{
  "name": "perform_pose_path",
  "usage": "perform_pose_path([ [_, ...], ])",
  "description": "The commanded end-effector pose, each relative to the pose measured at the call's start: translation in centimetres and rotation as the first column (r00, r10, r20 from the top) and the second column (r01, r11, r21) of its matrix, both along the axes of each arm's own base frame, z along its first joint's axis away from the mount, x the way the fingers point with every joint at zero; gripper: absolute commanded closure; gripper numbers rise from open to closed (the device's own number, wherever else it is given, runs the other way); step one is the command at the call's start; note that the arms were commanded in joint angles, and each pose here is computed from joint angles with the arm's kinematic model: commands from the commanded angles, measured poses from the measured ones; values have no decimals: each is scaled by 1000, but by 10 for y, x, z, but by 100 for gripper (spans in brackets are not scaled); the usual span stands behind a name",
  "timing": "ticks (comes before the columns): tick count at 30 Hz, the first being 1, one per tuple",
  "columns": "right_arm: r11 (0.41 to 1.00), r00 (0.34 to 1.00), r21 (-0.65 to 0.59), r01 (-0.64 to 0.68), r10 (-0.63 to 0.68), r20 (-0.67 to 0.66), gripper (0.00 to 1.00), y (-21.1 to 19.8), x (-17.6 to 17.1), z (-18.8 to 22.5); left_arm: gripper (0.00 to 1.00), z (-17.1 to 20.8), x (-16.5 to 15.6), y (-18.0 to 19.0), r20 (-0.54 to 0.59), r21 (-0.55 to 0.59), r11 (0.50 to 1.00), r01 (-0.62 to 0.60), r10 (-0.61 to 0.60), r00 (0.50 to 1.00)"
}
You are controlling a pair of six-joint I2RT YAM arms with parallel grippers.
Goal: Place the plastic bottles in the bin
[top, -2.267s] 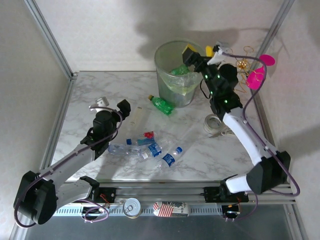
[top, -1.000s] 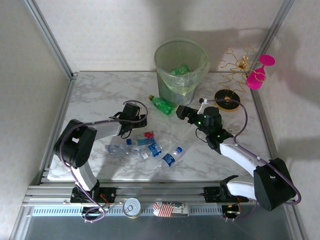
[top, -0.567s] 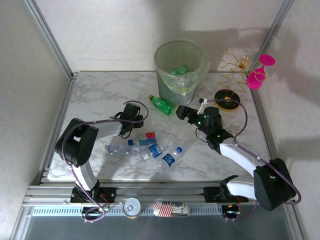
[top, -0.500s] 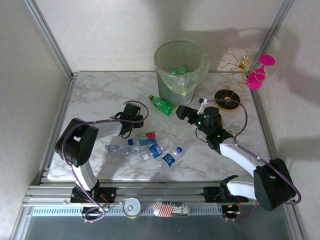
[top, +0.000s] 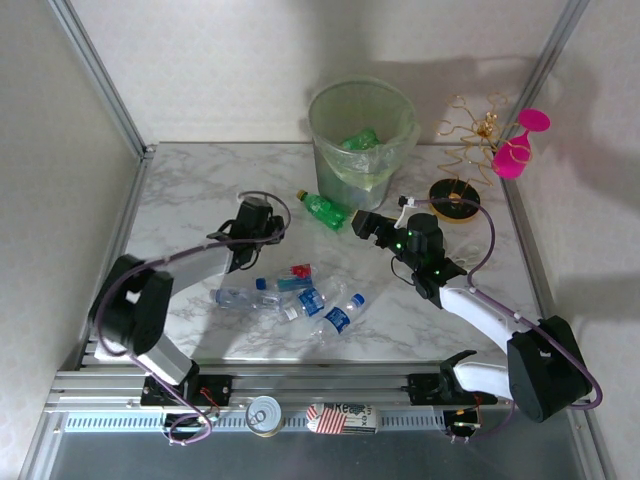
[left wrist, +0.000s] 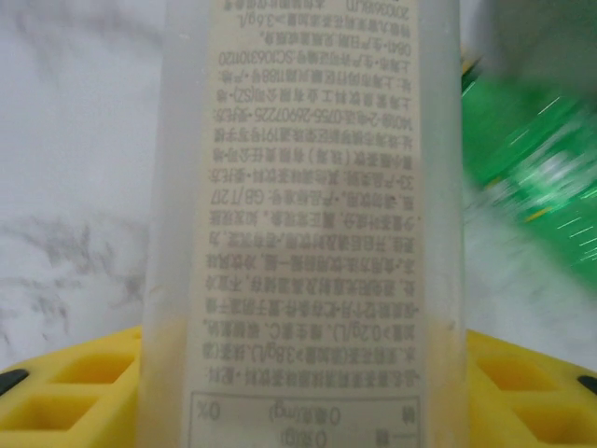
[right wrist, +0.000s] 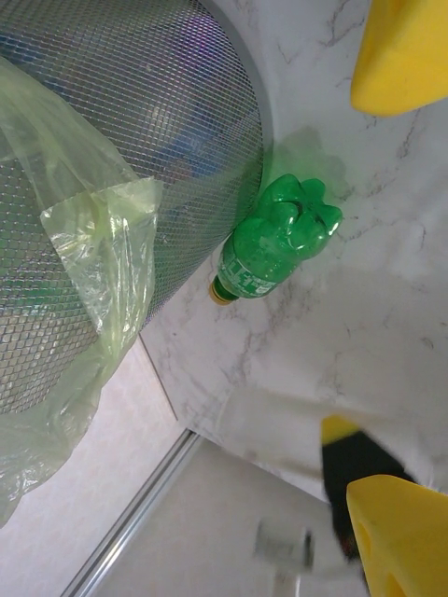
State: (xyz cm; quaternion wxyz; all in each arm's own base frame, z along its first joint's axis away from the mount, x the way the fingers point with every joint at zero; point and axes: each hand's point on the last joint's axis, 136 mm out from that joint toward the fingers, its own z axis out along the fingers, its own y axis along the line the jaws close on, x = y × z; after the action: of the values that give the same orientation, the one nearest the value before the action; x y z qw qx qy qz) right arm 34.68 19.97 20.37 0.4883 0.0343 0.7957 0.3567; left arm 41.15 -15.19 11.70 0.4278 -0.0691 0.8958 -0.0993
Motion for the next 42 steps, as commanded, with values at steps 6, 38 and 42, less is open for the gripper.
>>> perform_pose_path([
  [6, 1000, 1000, 23, 9, -9, 18, 1, 3, 3, 4, 58, 169, 3, -11, 409, -247, 966, 74, 34, 912],
  [38, 993, 993, -30, 118, -117, 36, 1, -31, -16, 2, 55, 297, 145, -232, 580, -313, 816, 487, -242, 778],
  [42, 992, 993, -50, 119, -117, 36, 1, -33, -16, 0, 53, 282, 155, -235, 570, -320, 831, 455, -215, 793],
])
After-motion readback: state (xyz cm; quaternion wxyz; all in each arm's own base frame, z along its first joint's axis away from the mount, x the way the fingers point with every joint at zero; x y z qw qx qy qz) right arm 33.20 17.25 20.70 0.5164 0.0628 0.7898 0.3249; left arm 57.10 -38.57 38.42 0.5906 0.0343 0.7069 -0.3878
